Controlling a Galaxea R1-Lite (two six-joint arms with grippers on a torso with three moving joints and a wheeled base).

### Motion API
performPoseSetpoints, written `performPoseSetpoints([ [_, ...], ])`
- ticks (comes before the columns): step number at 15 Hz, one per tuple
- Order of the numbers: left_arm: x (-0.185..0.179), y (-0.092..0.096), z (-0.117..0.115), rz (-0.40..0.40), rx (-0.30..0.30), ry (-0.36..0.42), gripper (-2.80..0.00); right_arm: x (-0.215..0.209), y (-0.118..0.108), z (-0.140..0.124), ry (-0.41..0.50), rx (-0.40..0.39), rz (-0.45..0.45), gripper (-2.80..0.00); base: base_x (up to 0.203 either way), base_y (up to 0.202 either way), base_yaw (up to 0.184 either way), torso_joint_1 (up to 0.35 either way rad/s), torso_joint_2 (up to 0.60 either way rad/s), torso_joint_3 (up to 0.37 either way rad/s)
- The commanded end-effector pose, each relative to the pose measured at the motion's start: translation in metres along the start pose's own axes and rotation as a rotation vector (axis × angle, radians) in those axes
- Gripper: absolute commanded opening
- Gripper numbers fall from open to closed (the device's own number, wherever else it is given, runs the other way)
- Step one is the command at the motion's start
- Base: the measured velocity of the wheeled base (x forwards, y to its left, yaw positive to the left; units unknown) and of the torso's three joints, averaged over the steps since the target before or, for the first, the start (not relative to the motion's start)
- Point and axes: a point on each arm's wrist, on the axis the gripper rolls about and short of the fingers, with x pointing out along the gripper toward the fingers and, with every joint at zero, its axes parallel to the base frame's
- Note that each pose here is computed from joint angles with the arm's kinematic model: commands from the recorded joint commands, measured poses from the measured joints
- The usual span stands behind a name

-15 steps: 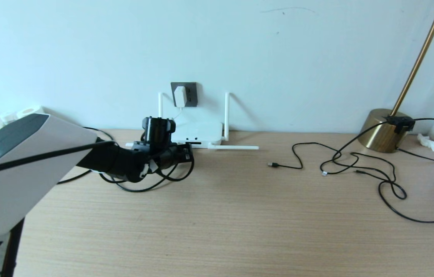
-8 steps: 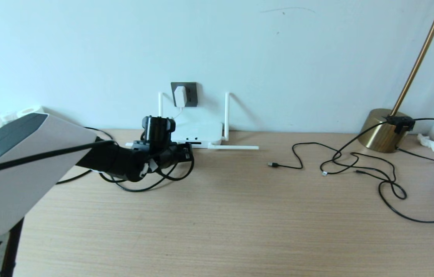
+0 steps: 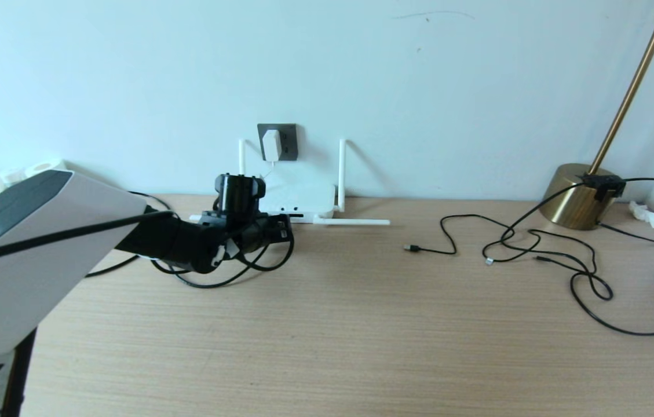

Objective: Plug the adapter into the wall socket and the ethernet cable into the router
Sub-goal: Plug cable into router interface

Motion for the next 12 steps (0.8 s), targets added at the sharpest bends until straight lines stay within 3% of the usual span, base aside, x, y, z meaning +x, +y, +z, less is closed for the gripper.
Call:
performPoseSetpoints([
  [1,0.0002,0.0001,-0.0006,0.001,-0.001,0.001,-2.8,0.0008,-0.0001,-0.0029,0.011,0.0,0.0,-2.8,0.0,0.0,0.0,0.0,0.0,0.0],
  [12,0.0007,0.0005,0.0003,0.002,-0.002,-0.002,-2.8,0.0008,-0.0001,-0.0029,0.011,0.0,0.0,-2.8,0.0,0.0,0.0,0.0,0.0,0.0],
])
